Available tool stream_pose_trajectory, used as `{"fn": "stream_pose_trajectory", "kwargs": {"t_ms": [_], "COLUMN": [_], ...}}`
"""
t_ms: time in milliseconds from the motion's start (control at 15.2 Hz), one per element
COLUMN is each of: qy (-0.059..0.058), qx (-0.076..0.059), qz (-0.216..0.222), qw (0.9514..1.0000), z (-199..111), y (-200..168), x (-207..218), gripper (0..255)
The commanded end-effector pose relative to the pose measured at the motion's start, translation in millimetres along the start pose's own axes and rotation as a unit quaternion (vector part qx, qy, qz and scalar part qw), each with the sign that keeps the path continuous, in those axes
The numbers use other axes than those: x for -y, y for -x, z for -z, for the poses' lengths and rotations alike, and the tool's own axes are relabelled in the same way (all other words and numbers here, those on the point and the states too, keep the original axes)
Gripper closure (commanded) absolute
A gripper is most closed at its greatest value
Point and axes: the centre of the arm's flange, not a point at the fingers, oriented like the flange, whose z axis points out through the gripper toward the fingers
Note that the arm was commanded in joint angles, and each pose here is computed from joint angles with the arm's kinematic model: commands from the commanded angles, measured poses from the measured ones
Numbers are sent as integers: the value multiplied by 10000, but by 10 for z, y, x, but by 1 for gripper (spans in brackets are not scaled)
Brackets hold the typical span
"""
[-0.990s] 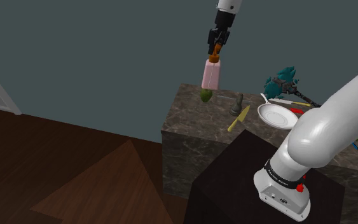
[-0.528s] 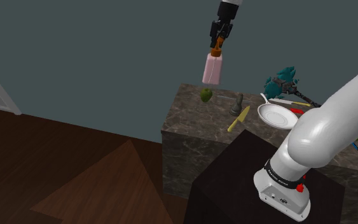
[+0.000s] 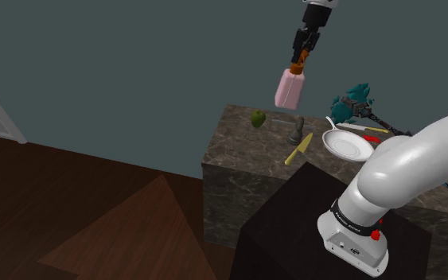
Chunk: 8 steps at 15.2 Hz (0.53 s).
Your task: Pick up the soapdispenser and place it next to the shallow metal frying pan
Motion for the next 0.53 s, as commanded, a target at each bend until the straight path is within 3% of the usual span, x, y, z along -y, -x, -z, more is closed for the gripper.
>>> {"fn": "stream_pose_trajectory", "kwargs": {"t_ms": [0, 462], "qy": [0, 0], "qx": [3, 3], "qz": [4, 4], "qw": [10000, 10000], "z": [51, 168], "y": [232, 1043], "x": [-125, -553], "gripper": [255, 255]}}
